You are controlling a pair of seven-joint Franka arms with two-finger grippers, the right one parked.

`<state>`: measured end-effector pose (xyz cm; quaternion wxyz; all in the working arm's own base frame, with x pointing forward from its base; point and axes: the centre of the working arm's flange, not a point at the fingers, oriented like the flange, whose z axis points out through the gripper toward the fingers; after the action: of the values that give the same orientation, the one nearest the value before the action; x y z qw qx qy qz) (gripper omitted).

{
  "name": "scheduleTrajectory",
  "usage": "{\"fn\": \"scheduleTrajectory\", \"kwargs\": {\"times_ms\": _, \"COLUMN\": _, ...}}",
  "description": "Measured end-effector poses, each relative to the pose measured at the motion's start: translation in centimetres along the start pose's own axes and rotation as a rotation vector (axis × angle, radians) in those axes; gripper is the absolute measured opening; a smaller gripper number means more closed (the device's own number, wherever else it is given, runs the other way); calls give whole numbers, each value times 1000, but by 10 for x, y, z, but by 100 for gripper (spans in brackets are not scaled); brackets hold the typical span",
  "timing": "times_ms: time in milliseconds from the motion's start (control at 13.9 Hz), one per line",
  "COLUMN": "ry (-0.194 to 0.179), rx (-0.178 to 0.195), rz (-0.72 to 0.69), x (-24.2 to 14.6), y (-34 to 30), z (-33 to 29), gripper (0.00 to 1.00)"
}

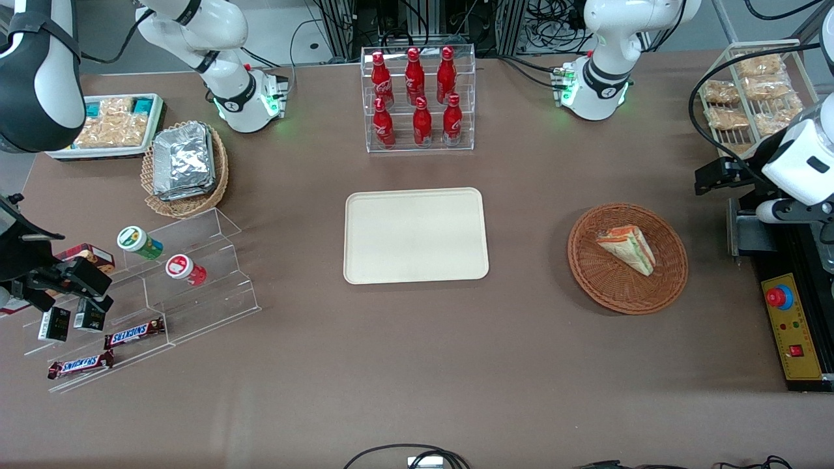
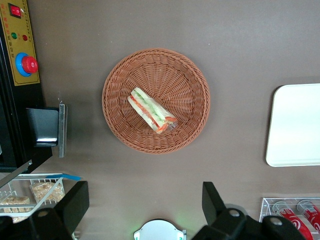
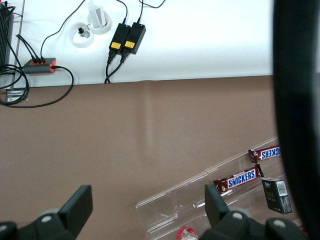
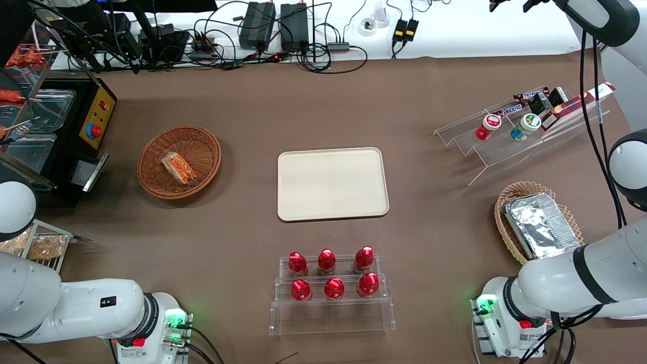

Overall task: Place sandwich from basket to tray
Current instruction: 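Move the left gripper over the sandwich in the wicker basket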

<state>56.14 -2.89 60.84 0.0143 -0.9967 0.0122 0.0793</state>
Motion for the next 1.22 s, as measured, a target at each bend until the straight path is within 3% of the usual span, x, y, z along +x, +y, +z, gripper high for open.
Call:
{"fn": "scheduleTrajectory", "kwargs": {"times_ms": 360, "ry": -5, "rx": 1, "rz": 0, "x": 1, "y": 0, "z": 2, "gripper": 100}}
{"fn": "scheduleTrajectory", "kwargs": {"times_ms": 504, "ry": -23, "rx": 15, "rz": -5, "x": 4, "y": -4, "z": 11, "gripper": 100}}
{"fn": "scheduleTrajectory", "kwargs": {"times_ms": 647, "ry": -58, "rx": 29, "rz": -11, "x": 12, "y": -7, "z": 34, "gripper": 100}}
{"fn": "scheduleTrajectory", "kwargs": {"times_ms": 863, "ry": -71, "rx": 33, "rz": -80, "x": 25, "y": -9, "z": 80, "gripper": 100}}
{"fn": "scheduleTrajectory", "kwargs": {"times_ms": 1223, "ry": -62, "rx": 39, "rz": -224, "x": 29, "y": -5, "z": 149, "gripper": 100}}
